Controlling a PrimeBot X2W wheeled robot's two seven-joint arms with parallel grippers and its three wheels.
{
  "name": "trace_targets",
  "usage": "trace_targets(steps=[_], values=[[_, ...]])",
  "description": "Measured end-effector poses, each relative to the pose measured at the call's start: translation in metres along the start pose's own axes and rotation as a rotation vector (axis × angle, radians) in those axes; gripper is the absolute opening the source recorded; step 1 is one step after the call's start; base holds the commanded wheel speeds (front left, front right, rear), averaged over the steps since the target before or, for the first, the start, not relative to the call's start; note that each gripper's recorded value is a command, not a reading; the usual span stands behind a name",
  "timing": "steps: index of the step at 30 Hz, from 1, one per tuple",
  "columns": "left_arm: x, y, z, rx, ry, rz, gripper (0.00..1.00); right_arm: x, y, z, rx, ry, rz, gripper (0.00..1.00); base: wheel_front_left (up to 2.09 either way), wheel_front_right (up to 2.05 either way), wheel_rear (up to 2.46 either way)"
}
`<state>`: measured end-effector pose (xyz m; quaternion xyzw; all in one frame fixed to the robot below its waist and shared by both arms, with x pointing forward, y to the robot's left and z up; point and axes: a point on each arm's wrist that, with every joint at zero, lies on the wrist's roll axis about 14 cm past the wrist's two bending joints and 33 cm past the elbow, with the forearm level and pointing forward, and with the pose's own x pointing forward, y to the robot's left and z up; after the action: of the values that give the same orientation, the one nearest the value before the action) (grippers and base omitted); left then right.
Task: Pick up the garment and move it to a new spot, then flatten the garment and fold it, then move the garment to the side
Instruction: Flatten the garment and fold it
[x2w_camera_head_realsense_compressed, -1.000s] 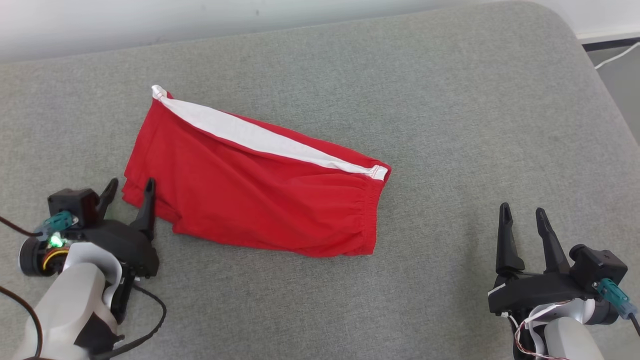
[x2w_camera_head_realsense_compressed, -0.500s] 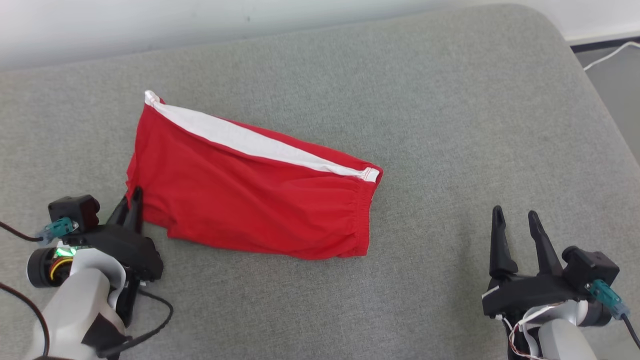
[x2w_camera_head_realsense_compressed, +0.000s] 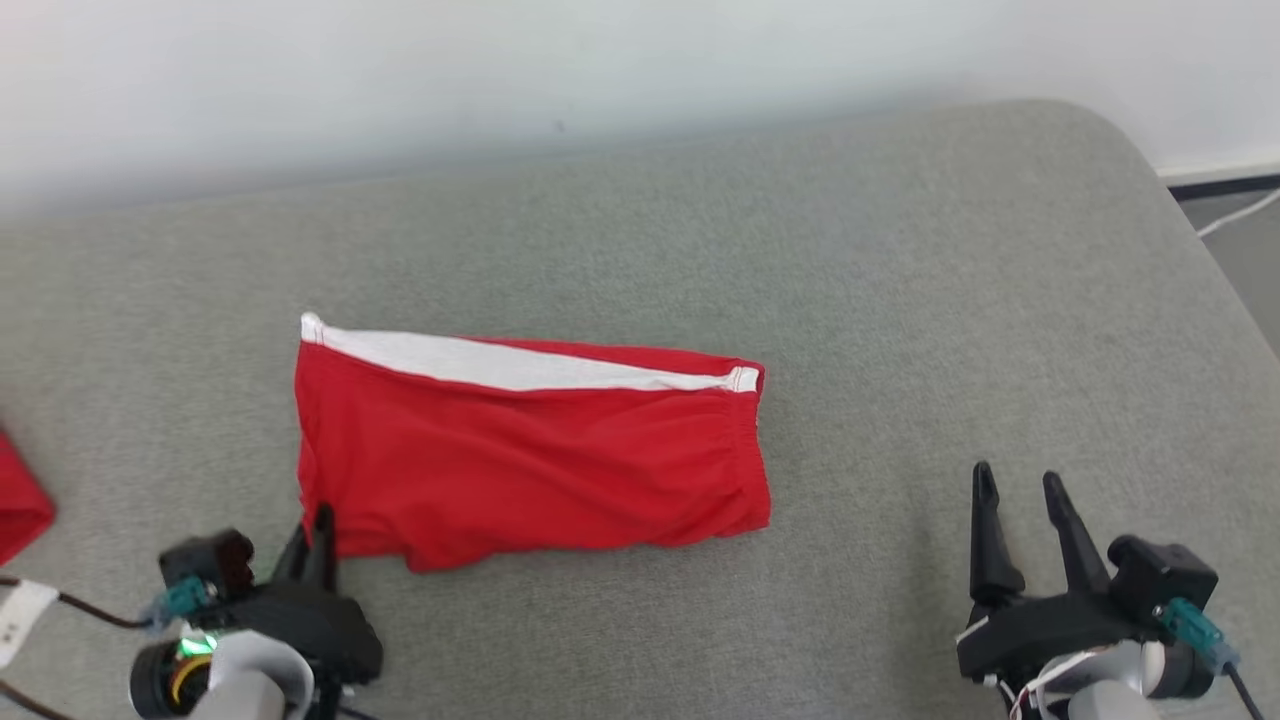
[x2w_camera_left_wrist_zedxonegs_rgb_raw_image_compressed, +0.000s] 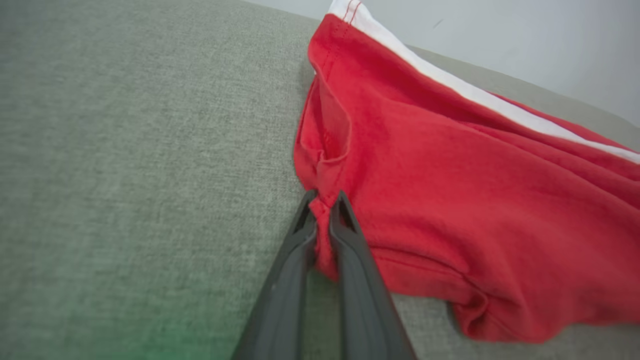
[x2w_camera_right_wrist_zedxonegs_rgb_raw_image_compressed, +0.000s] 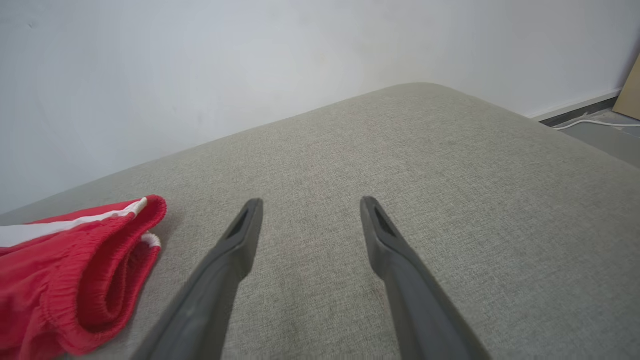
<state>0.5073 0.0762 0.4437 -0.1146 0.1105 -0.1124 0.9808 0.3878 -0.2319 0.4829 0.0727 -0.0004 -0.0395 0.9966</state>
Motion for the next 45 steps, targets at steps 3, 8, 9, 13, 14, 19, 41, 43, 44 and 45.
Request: trace_targets(steps=[3,8,9,13,14,19,41,43,44,45], values=[[-0.013,0.005,-0.003,-0.012,-0.006,0.025,0.00,-0.003,0.008,-0.004,0.004,0.010,0.022,1.00,0.00,0.00,0.00],[-0.029,0.014,-0.001,-0.021,-0.029,0.071,0.75,-0.002,0.017,-0.001,0.004,0.003,0.052,1.00,0.00,0.00,0.00],[-0.032,0.016,0.001,-0.012,-0.039,0.078,1.00,-0.002,0.019,-0.002,0.003,0.006,0.059,1.00,0.00,0.00,0.00],[-0.043,0.026,0.015,0.059,-0.102,0.114,1.00,0.000,0.031,-0.003,0.013,0.006,0.092,1.00,0.00,0.00,0.00],[-0.047,0.030,0.018,0.071,-0.117,0.128,1.00,0.001,0.035,-0.003,0.019,0.004,0.103,1.00,0.00,0.00,0.00],[-0.071,0.047,0.027,0.139,-0.171,0.183,1.00,0.012,0.062,0.001,0.036,-0.009,0.175,1.00,0.00,0.00,0.00],[-0.167,0.130,0.023,0.125,-0.205,0.464,1.00,0.049,0.142,-0.044,0.033,0.124,0.365,1.00,0.00,0.00,0.00],[-0.169,0.131,0.024,0.125,-0.211,0.472,1.00,0.050,0.141,-0.054,0.035,0.154,0.358,1.00,0.00,0.00,0.00],[-0.170,0.131,0.024,0.122,-0.210,0.473,1.00,0.051,0.139,-0.060,0.037,0.170,0.350,1.00,0.00,0.00,0.00],[-0.170,0.132,0.023,0.120,-0.209,0.476,1.00,0.052,0.137,-0.064,0.039,0.181,0.340,1.00,0.00,0.00,0.00]])
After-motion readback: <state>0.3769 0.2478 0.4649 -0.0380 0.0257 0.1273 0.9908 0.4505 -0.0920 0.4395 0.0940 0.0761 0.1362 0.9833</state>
